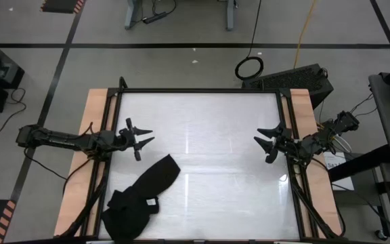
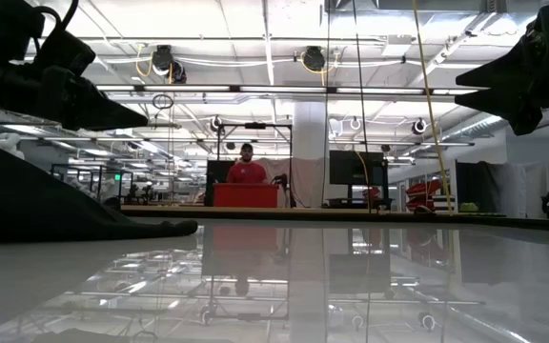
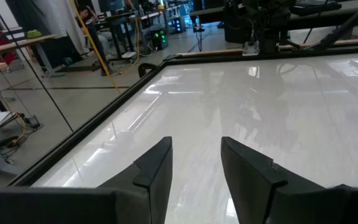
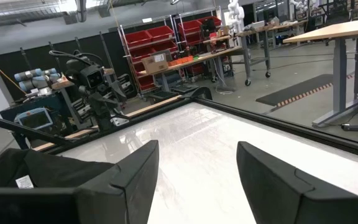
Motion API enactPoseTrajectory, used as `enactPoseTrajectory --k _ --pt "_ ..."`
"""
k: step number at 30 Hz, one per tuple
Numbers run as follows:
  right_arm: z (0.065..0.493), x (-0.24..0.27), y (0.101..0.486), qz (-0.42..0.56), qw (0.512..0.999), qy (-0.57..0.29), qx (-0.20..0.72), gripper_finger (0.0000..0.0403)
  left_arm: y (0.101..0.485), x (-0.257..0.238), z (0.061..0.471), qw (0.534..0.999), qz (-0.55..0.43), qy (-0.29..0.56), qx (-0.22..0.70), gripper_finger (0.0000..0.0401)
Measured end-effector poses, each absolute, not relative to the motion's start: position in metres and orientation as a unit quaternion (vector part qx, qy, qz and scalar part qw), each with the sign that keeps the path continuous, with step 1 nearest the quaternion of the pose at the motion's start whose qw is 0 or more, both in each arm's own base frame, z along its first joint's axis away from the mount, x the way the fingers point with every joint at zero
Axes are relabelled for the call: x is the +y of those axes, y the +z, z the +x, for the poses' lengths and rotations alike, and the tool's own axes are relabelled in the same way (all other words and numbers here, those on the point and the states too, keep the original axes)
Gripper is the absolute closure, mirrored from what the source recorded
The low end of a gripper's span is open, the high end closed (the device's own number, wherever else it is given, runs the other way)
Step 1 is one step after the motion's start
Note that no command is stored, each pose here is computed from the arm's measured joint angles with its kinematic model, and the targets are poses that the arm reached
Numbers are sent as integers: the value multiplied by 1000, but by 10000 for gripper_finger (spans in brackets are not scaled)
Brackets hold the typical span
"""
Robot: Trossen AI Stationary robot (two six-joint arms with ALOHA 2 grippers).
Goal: Roll towel into tight, uniform cylinder
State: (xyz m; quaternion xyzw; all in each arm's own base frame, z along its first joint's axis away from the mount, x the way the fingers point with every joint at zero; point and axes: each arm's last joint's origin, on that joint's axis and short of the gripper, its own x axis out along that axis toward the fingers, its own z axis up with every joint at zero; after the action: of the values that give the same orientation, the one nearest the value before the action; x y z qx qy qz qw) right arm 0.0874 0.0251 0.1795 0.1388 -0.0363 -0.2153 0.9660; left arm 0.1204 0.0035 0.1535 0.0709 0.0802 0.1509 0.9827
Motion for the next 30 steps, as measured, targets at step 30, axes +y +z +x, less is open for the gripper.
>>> enactPoseTrajectory --k 30 --pt "43 -4 329 308 869 -207 -326 194 153 3 120 983 71 151 80 258"
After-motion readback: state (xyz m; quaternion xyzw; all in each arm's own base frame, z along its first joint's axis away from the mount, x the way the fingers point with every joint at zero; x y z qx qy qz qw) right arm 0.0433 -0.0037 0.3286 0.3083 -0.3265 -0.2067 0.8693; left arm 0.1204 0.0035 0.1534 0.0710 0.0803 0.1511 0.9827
